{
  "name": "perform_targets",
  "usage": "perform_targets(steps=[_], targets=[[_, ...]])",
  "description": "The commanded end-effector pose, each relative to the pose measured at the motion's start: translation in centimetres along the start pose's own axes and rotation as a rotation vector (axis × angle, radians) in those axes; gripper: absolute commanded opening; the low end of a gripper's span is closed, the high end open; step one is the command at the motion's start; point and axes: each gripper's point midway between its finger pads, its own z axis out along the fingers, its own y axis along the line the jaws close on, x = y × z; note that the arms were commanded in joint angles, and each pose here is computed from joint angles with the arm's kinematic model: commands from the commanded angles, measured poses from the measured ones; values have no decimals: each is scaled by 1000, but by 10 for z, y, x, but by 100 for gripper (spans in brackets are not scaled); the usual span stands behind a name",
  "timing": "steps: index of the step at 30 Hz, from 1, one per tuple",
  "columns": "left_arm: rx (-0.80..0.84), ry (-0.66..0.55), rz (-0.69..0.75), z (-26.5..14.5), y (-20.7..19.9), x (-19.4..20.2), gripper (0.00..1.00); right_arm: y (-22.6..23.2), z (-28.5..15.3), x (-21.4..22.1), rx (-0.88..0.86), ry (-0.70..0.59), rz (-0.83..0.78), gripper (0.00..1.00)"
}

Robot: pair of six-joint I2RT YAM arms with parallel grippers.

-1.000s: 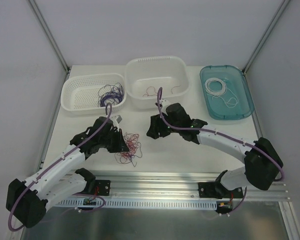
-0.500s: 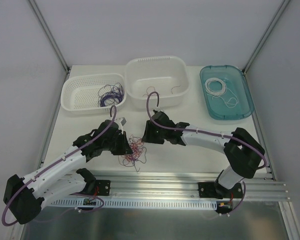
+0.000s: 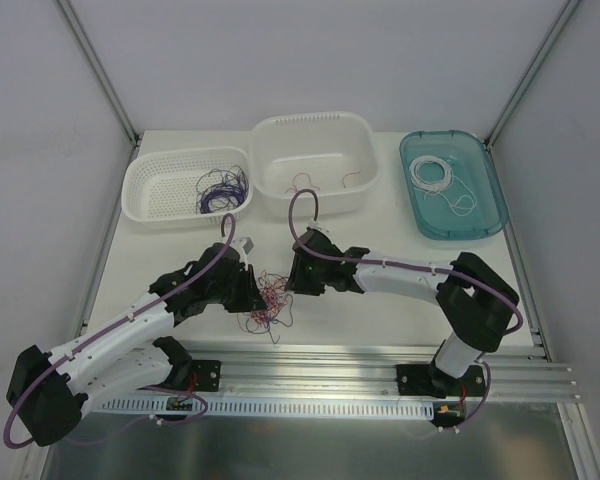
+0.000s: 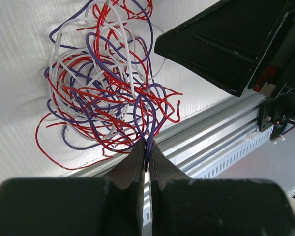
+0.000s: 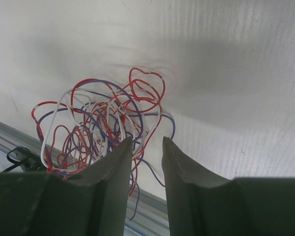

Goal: Untangle the cables

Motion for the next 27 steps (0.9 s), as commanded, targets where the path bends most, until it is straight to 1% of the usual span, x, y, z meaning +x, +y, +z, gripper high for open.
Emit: perform_targets(steps=[1, 5, 6, 8, 9, 10, 12, 15, 18, 19, 21, 22, 24, 25, 27], targets=[[18, -15, -4, 3, -5, -2, 0, 14, -1, -8, -13, -26, 33, 34], [13, -15, -8, 4, -4, -1, 0, 14, -2, -7, -12, -32, 27, 23], [12, -16, -10, 4, -3, -1, 0, 15, -3, -7, -13, -32, 26, 17], [2, -22, -12, 5, -1, -2, 0, 15, -7, -9, -11, -46, 18, 10], [-5, -23, -16, 6, 1, -1, 0, 14, -10, -10, -8, -51, 13, 3], [-9, -25, -19, 6, 3, -1, 0, 14, -12, -11, -6, -56, 8, 1], [-27, -35, -20, 7, 7, -1, 0, 13, -21, -15, 0, -76, -18, 1], [-61, -62, -24, 7, 15, -4, 0, 0, -37, -29, 56, -137, -68, 1], [-117, -87, -41, 6, 26, -6, 0, -18, -69, -55, 134, -228, -126, 1], [-130, -96, -46, 5, 28, -9, 0, -26, -86, -60, 161, -247, -142, 1], [-156, -93, -58, 4, 33, -9, 0, -36, -113, -86, 207, -335, -163, 1], [-185, -116, -70, 3, 39, -14, 0, -48, -125, -90, 252, -340, -212, 1], [-201, -127, -84, 2, 43, -17, 0, -54, -166, -118, 261, -446, -203, 1], [-218, -131, -93, 1, 47, -18, 0, -62, -183, -123, 286, -460, -254, 1], [-235, -147, -119, 0, 53, -22, 0, -69, -226, -143, 280, -553, -256, 1]])
